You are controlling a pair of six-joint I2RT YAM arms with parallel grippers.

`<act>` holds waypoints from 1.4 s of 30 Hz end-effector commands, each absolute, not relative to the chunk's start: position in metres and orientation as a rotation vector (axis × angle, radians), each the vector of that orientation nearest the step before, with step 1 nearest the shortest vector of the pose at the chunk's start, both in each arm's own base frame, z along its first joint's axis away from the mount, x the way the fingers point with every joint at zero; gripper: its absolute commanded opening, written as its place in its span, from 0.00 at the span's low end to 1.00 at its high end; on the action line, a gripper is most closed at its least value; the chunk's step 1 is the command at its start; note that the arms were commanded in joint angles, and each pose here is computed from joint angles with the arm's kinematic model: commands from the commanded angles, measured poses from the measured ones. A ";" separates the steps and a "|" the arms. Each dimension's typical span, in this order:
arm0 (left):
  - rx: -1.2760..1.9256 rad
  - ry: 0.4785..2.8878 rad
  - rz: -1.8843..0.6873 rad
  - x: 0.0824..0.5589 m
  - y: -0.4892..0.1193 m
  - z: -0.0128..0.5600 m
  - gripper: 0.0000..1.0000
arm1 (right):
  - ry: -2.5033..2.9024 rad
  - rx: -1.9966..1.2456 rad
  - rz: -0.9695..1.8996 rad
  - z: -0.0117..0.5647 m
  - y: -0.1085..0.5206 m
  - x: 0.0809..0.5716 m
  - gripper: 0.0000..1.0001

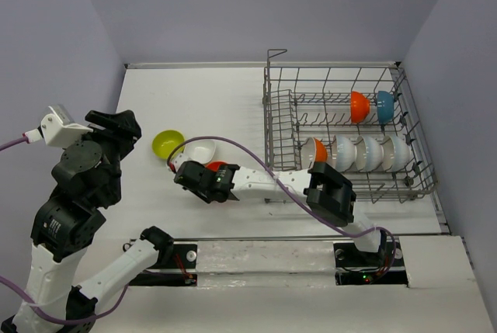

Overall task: Load the bowls into the dish rack
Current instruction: Pick up the bowl from the center of the board, then move the bowl to the dish rack.

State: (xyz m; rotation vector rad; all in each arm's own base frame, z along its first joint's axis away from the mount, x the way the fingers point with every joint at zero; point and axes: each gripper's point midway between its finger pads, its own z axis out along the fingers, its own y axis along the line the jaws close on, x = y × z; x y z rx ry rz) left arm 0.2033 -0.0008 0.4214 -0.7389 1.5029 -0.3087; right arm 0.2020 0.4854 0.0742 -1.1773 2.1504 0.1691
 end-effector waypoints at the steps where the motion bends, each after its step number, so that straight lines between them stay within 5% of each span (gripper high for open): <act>1: -0.751 1.470 -0.305 0.208 0.001 0.427 0.64 | 2.130 -1.150 0.180 0.099 0.486 0.202 0.01; 19: -0.724 1.467 -0.336 0.218 -0.010 0.430 0.62 | 1.816 -1.040 0.774 0.328 0.470 0.154 0.01; 34: -0.695 1.482 -0.377 0.228 -0.024 0.428 0.62 | 1.411 -0.193 0.610 0.531 0.263 0.272 0.01; 42: -0.686 1.496 -0.381 0.232 -0.029 0.423 0.62 | 1.393 -0.027 0.530 0.520 0.217 0.317 0.01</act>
